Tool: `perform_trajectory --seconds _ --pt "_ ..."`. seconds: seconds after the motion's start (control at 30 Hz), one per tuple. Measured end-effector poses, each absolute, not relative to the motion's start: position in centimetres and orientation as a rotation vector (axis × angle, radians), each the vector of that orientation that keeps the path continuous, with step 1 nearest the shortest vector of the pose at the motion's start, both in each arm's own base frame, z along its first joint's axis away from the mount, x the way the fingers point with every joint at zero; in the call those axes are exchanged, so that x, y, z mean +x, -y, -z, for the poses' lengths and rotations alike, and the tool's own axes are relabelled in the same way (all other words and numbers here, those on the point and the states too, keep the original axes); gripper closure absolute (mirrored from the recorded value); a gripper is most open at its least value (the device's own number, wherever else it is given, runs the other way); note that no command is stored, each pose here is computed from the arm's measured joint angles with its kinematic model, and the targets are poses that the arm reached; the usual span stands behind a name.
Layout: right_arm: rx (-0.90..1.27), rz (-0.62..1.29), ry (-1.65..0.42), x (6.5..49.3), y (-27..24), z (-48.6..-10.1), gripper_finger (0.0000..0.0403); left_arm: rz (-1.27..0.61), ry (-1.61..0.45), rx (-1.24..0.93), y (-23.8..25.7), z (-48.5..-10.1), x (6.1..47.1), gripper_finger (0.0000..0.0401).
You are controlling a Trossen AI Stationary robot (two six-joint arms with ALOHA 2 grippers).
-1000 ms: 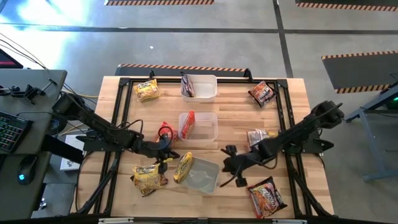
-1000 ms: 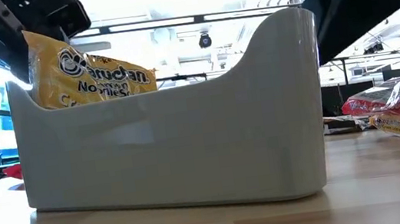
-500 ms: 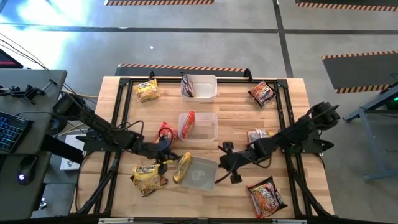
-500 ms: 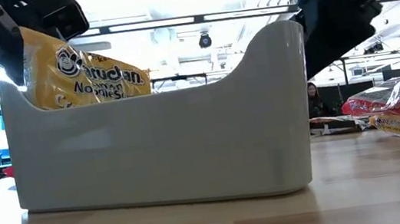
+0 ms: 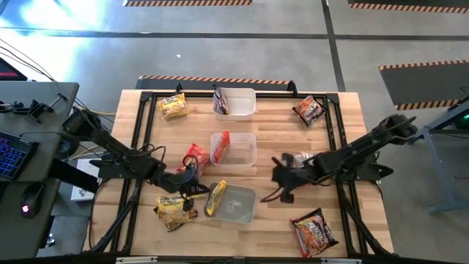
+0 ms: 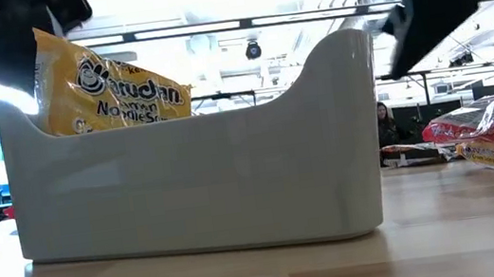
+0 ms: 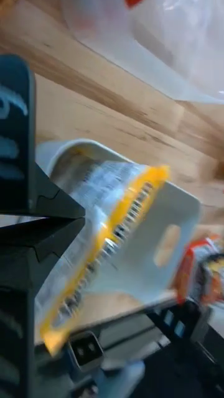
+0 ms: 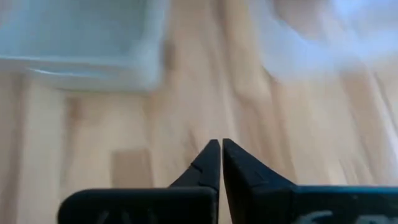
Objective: Sort Maruchan noodles
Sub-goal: Put the yellow noodle pack into the gray bin
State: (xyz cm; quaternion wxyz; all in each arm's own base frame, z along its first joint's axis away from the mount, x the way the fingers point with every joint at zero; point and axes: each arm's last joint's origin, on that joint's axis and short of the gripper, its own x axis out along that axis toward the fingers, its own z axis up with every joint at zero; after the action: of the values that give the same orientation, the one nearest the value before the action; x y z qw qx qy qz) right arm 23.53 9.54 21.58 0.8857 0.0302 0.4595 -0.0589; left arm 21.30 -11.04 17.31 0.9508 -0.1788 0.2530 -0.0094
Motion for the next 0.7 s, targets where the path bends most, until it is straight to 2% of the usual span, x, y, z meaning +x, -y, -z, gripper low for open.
perform_trajectory --seconds 0.1,0.2,0.3,0.57,0.7 --pt "0.16 0.314 -1.061 22.0 -9.5 -22.4 0.0397 0.024 -0.474 -0.356 10.8 -18.4 20.9 0.0401" --pt "0.183 0.452 -1.143 21.8 -10.0 -22.8 0.037 -0.02 -0.429 -0.316 10.1 -19.3 20.6 0.0401" --pt "0.15 0.522 -1.237 22.7 -11.0 -22.3 0.0324 -0.123 -0.404 -0.273 9.3 -19.8 20.2 0.0401" --pt "0.023 0.737 -1.5 26.0 -13.6 -18.6 0.0168 -0.348 -0.39 -0.204 7.7 -19.6 19.8 0.0401" --pt "-0.007 0.865 -1.569 28.2 -14.3 -17.1 0.013 -0.363 -0.392 -0.201 7.3 -19.6 19.9 0.0401"
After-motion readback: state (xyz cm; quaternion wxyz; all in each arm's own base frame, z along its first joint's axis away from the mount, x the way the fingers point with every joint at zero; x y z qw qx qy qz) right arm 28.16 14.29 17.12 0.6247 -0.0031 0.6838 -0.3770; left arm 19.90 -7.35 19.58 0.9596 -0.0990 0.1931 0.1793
